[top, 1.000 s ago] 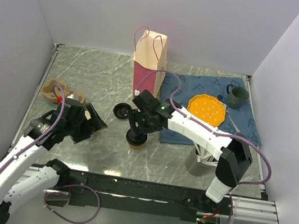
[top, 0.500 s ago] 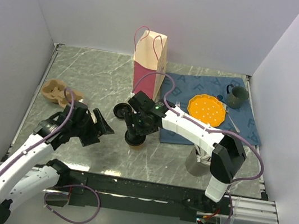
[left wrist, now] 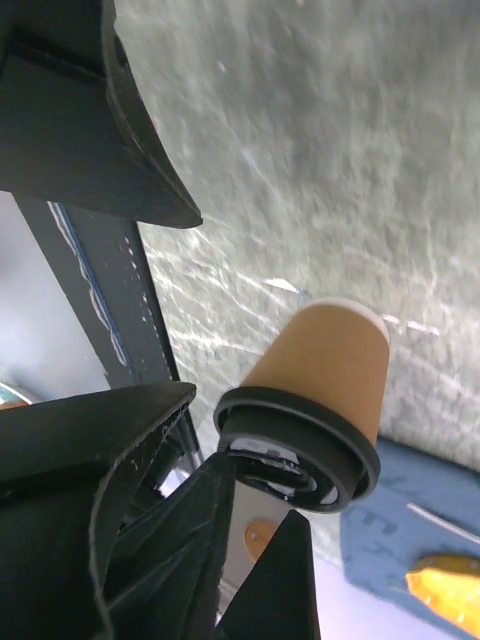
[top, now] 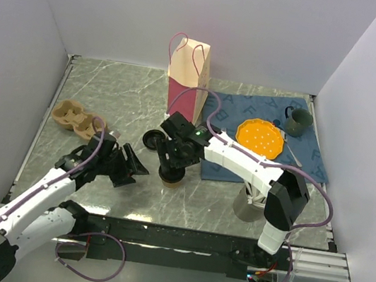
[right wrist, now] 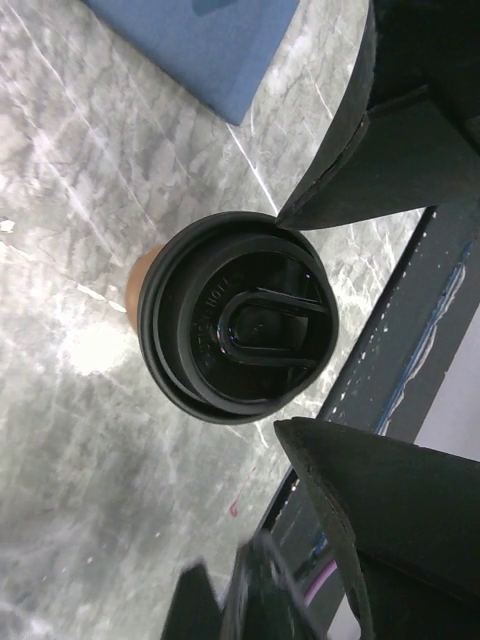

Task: Pack the takeout coffee

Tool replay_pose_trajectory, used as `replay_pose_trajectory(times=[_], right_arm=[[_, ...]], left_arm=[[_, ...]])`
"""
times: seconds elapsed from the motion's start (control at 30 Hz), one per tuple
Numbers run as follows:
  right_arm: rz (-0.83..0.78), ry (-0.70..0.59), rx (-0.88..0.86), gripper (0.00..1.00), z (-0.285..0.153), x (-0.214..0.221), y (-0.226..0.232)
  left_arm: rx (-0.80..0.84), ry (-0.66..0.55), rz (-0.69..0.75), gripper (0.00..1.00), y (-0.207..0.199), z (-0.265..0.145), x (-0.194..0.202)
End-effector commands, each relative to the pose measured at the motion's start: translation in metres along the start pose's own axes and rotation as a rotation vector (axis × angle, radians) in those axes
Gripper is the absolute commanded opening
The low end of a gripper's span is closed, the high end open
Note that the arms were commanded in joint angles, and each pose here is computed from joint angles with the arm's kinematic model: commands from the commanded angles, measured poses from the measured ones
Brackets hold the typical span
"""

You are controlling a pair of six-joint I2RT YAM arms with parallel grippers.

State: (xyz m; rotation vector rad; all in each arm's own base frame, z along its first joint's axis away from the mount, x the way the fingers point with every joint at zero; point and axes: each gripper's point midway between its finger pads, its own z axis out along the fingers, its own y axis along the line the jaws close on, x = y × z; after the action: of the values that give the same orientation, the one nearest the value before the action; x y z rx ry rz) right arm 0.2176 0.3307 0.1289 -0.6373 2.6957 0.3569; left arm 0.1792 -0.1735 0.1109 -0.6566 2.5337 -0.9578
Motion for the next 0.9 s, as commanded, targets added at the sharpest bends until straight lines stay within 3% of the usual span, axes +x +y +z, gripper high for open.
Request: replay_pose_trajectory(times=[0.0, 0.57, 0.87], right_arm=[[0.001, -0.051, 0.014, 0.83, -0.013, -0.017, 0.002], [-0.011, -0.012, 0.028, 0.84, 0.007, -0.012, -0.006], [-0.006, 0.019, 0.031, 0.82, 0.022, -0.003, -0.01]], left_arm=[[0.162, 0.003, 0.013, 0.67, -0.033, 0.007, -0.006], [0.171, 0.071, 0.048, 0.68, -0.034, 0.039, 0.012], [0.03, 0.046, 0.044, 0.6, -0.011, 0.057, 0.015]])
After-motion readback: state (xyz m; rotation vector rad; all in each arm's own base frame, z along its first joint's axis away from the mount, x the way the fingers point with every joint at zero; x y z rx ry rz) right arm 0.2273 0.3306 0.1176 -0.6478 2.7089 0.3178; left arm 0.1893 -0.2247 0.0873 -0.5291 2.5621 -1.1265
